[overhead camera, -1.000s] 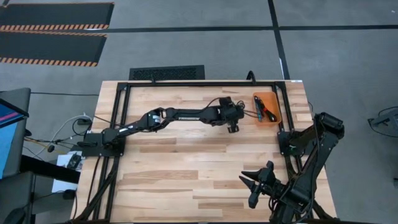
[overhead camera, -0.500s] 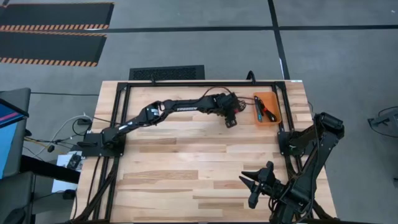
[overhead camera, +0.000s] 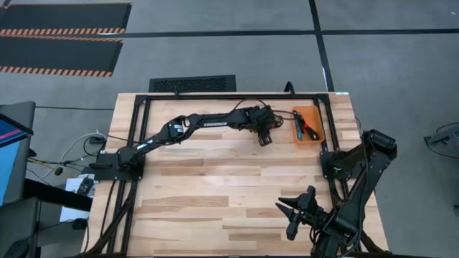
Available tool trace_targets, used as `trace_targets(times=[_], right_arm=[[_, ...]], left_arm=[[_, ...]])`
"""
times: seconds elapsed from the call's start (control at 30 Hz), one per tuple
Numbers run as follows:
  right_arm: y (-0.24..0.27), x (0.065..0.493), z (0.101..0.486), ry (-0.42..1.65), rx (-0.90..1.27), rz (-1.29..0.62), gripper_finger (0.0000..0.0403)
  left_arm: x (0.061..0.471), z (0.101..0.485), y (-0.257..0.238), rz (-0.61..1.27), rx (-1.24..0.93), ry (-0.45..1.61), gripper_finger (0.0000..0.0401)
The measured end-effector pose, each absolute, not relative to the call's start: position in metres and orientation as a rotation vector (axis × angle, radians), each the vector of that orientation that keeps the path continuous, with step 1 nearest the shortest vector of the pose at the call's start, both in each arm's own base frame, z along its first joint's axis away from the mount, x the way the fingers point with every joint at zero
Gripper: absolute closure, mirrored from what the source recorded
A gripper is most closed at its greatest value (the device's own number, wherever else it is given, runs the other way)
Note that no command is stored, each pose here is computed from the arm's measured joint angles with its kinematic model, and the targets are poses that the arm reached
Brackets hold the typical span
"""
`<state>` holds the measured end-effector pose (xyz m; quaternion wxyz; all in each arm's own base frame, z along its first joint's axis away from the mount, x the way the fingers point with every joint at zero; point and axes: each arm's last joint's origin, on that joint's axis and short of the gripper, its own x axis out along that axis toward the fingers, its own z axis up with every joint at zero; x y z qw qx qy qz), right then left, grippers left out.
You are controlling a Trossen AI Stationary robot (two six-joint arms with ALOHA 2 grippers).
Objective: Pick and place USB-C Cables
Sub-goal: Put the black charger cable into the orange bin
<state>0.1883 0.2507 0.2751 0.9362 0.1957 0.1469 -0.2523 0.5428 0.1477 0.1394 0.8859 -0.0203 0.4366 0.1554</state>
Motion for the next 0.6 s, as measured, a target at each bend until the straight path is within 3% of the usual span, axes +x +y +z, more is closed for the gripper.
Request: trace_targets(times=[0.23,0.6], right_arm=[[0.251,0.188,0.275,0.3,0.4,-0.516,0.0285],[0.251,0.188,0.275,0.299,0.401,-0.515,0.0285]], left_arm=[[0.543,0.14,0.148,0.32,-0.029,0.908,0.038],[0.548,0.141,0.133,0.291,-0.009,0.893,0.0349]])
